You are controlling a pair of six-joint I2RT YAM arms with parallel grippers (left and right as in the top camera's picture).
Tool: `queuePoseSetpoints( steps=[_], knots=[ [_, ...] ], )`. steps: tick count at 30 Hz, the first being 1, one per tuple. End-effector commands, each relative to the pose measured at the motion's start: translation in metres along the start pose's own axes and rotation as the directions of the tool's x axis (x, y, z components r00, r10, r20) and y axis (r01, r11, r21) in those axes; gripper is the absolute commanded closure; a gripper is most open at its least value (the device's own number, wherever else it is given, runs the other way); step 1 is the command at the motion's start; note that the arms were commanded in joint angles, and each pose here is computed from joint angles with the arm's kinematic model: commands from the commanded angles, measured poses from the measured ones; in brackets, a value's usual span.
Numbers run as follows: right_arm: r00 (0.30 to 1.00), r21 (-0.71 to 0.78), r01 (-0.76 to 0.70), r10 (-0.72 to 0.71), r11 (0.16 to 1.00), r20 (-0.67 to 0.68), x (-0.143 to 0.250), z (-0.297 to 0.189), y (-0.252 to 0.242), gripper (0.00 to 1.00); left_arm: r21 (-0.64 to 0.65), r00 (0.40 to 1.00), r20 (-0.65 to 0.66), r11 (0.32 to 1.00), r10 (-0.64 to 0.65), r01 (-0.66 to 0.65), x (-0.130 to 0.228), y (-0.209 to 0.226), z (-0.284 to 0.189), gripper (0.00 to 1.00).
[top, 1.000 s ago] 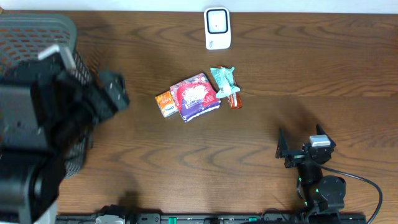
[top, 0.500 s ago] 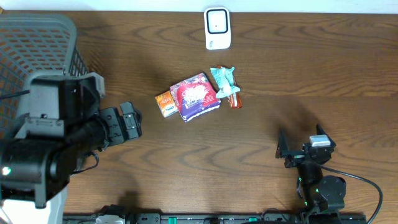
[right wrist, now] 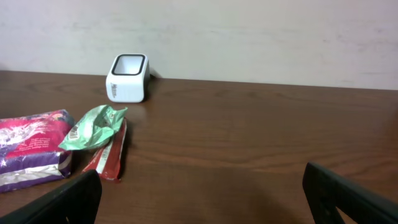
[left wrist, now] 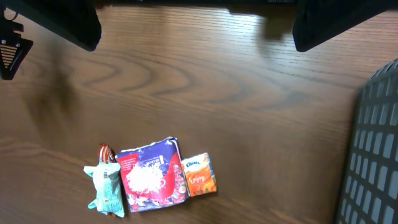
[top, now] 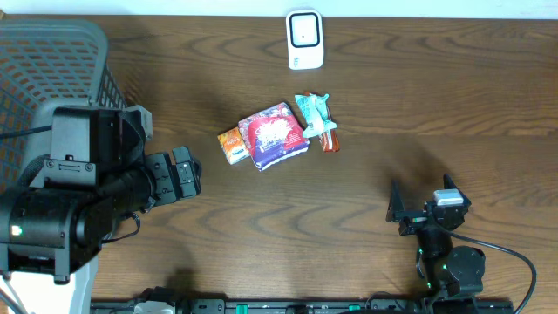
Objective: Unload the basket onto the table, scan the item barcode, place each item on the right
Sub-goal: 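Raise the right arm and reach toward the red bar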
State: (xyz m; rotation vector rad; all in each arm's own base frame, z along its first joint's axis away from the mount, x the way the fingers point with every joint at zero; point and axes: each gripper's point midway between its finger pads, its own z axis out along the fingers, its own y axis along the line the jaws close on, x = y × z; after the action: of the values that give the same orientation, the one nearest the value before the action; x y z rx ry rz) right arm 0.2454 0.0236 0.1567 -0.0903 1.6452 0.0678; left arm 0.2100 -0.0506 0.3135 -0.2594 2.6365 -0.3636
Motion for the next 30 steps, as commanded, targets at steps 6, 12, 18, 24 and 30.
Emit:
queuePoseSetpoints(
  steps=[6, 12, 18, 24, 30],
  knots=[
    [1.0, -0.004, -0.007, 0.007, 1.0, -0.002, 0.001, 0.0, 0.0, 0.01, 0.007, 1.0, -0.011, 1.0, 0.016, -0.016, 0.001, 0.0, 0.001, 0.02],
    [1.0, -0.004, -0.007, 0.007, 1.0, -0.002, 0.001, 0.0, 0.0, 0.01, 0.007, 1.0, -0.011, 1.0, 0.016, -0.016, 0.001, 0.0, 0.001, 0.02],
    [0.993, -0.119, -0.121, 0.122, 0.986, 0.0, -0.003, -0.001, 0.02, 0.01, 0.007, 1.0, -0.011, 1.0, 0.016, -0.016, 0.001, 0.0, 0.001, 0.02],
    [0.867, -0.479, -0.497, 0.436, 0.723, -0.242, -0.008, -0.027, 0.092, 0.01, 0.007, 1.0, -0.011, 1.0, 0.016, -0.016, 0.001, 0.0, 0.001, 0.02],
    [0.715, -0.483, -0.686, 0.627, 0.544, -0.31, -0.034, -0.032, 0.096, 0.01, 0.007, 1.0, -0.011, 1.0, 0.016, -0.016, 0.001, 0.0, 0.001, 0.02]
  ],
)
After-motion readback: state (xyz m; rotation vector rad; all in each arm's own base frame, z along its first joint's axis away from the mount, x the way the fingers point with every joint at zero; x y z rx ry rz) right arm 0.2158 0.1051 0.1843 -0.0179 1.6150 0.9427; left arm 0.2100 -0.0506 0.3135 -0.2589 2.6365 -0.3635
